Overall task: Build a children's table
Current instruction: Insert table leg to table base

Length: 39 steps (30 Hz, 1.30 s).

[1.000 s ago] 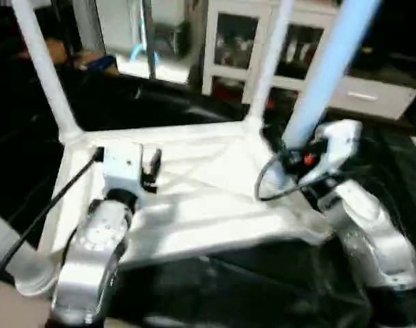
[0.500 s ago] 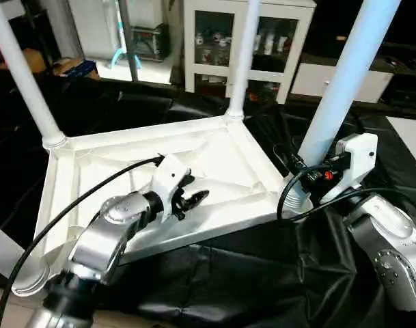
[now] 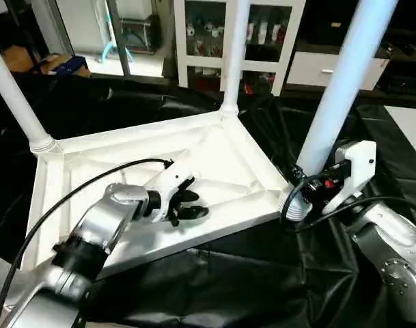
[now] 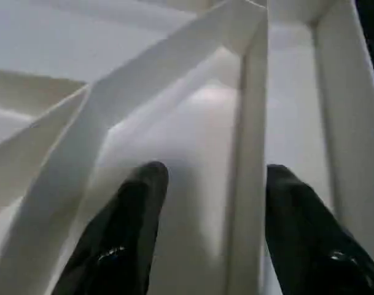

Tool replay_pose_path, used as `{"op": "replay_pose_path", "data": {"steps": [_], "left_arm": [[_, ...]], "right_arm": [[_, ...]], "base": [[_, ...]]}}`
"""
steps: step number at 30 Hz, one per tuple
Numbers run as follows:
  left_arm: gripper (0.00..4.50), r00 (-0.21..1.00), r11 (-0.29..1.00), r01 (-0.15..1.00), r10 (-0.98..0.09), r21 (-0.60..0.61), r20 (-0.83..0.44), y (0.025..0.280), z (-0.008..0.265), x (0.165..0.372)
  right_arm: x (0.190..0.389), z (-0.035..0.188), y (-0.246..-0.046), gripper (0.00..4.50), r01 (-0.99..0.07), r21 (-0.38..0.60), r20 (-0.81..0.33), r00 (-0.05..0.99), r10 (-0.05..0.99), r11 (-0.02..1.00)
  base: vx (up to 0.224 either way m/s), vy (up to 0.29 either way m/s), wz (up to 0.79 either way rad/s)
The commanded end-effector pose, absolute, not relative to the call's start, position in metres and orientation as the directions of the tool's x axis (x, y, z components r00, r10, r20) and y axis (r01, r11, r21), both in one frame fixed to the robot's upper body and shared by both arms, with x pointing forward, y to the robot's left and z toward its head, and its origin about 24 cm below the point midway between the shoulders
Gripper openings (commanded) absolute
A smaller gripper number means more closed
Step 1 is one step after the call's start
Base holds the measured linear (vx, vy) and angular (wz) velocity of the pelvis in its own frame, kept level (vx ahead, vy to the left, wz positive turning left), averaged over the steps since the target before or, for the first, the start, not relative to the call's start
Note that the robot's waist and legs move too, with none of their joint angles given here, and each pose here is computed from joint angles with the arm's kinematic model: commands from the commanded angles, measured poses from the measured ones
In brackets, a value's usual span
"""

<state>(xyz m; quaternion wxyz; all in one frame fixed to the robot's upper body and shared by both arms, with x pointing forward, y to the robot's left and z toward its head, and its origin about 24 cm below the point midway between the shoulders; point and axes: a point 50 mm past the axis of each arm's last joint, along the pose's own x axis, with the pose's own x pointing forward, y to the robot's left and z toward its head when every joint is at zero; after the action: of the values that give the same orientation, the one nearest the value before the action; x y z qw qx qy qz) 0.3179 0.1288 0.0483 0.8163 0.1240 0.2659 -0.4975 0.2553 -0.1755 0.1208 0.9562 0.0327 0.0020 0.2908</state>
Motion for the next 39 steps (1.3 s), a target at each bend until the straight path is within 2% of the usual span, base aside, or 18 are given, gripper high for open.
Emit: {"op": "replay_pose_path", "data": {"steps": [1,6,10,11,13,19,21,24,25,30,33,36,39], "left_arm": [[2.24,0.349,0.472,0.881,-0.709,-0.044,-0.613,0.136,0.04,0.318],[1.97,0.298,0.424,0.903,-0.734,-0.068,-0.61,0.137,0.046,0.322],[1.7,0.239,0.349,0.936,-0.722,-0.044,-0.649,0.141,0.046,0.321],[1.49,0.237,0.347,0.937,-0.722,-0.044,-0.65,0.141,0.046,0.321],[1.37,0.209,0.295,0.956,-0.685,-0.003,-0.698,0.144,0.044,0.319],[0.95,0.258,0.291,0.952,-0.611,0.09,-0.748,0.151,0.043,0.324],[0.64,0.254,0.282,0.955,-0.605,0.096,-0.755,0.153,0.043,0.324],[0.52,0.259,0.264,0.957,-0.59,0.121,-0.765,0.156,0.044,0.324],[0.33,0.258,0.249,0.959,-0.583,0.133,-0.77,0.161,0.046,0.322],[0.12,0.189,0.184,0.978,-0.583,0.099,-0.79,0.175,0.047,0.312],[0.05,0.147,0.154,0.985,-0.548,0.074,-0.823,0.194,0.048,0.304],[0.05,0.145,0.179,0.982,-0.497,0.062,-0.855,0.217,0.05,0.299],[0.05,0.216,0.259,0.96,-0.439,0.107,-0.872,0.242,0.049,0.296]], "right_arm": [[0.252,0.128,-0.177,1.84,-0.572,0.036,0.026,0.821,0.571,0.82],[0.254,0.132,-0.181,1.84,-0.558,0.03,0.033,0.829,0.558,0.829],[0.254,0.133,-0.182,1.84,-0.557,0.022,0.031,0.831,0.556,0.83],[0.254,0.133,-0.182,1.84,-0.557,0.022,0.031,0.831,0.556,0.83],[0.253,0.134,-0.181,1.84,-0.562,0.019,0.029,0.827,0.562,0.827],[0.254,0.135,-0.18,1.84,-0.566,0.016,0.031,0.824,0.565,0.824],[0.254,0.135,-0.18,1.84,-0.567,0.017,0.031,0.824,0.566,0.824],[0.253,0.134,-0.179,1.84,-0.571,0.018,0.031,0.821,0.57,0.821],[0.254,0.134,-0.177,1.84,-0.574,0.024,0.034,0.818,0.574,0.818],[0.253,0.133,-0.175,1.84,-0.581,0.031,0.035,0.814,0.58,0.814],[0.253,0.133,-0.174,1.84,-0.585,0.033,0.034,0.811,0.584,0.811],[0.253,0.132,-0.173,1.84,-0.585,0.035,0.033,0.811,0.584,0.81],[0.253,0.13,-0.173,1.84,-0.584,0.041,0.032,0.812,0.583,0.81]], "base": [[0.0,0.0,0.0],[0.0,0.0,0.0],[0.0,0.0,0.0],[0.0,0.0,0.0],[0.0,0.0,0.0],[0.0,0.0,0.0],[0.0,0.0,0.0],[0.0,0.0,0.0],[0.0,0.0,0.0],[0.0,0.0,0.0],[0.0,0.0,0.0],[0.0,0.0,0.0],[0.0,0.0,0.0]]}}
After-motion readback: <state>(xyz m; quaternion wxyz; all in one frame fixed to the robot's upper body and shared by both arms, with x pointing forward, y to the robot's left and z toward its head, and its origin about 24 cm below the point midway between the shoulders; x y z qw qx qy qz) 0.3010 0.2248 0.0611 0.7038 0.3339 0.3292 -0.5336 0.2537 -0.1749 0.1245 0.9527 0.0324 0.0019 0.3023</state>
